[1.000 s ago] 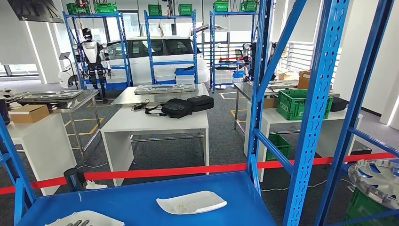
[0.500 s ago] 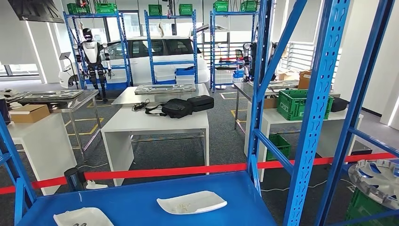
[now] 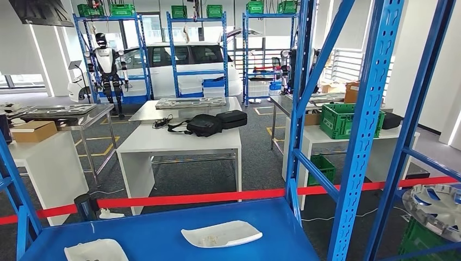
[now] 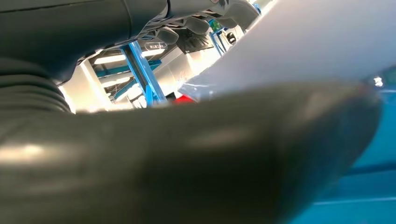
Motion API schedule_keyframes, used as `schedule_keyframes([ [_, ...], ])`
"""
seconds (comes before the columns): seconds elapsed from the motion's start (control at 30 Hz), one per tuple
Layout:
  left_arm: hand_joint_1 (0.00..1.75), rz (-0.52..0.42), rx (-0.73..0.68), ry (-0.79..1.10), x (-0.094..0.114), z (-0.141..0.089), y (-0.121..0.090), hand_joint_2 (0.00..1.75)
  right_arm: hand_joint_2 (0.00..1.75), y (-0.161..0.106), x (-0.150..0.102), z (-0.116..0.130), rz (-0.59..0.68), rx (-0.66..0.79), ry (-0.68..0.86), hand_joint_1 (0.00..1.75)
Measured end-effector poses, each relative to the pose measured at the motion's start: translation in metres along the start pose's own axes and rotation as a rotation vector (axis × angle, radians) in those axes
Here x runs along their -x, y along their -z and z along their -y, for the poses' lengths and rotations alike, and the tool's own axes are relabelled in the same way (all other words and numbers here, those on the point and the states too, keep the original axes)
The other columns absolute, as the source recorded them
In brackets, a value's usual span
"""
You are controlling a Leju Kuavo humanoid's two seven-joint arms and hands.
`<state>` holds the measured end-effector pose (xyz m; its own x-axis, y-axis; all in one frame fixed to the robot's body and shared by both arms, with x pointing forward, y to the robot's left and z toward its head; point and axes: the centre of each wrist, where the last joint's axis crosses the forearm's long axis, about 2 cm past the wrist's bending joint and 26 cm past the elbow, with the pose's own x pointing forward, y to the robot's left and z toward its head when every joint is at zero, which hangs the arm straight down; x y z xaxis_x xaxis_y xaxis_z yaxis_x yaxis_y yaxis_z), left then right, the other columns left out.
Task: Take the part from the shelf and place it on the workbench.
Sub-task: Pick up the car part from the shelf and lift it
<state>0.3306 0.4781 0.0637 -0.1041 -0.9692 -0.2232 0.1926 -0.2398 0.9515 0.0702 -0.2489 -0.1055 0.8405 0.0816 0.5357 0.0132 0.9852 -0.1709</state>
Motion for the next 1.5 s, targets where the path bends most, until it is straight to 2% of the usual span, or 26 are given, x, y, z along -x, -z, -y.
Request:
schedule_keyframes([
  [1.27,0.0,-0.004,-0.016,0.007,-0.0004,0.0024,-0.0023,0.0,0.0,-0.0001,-0.0012,-0.0023,0.003,-0.008,-0.004,0.0],
  [1.3,0.05,-0.004,-0.016,0.007,-0.0003,0.0024,-0.0023,0.0,0.0,-0.0001,-0.0012,-0.0023,0.003,-0.008,-0.004,0.0],
  [1.43,1.67,-0.002,-0.016,0.007,-0.0002,0.0025,-0.0023,0.0,0.0,-0.0001,-0.0012,-0.0023,0.003,-0.008,-0.004,0.0],
  [1.5,1.74,0.003,-0.013,0.009,-0.0003,0.0026,-0.0024,0.0,0.0,-0.0001,-0.0012,-0.0023,0.004,-0.008,-0.004,0.0],
])
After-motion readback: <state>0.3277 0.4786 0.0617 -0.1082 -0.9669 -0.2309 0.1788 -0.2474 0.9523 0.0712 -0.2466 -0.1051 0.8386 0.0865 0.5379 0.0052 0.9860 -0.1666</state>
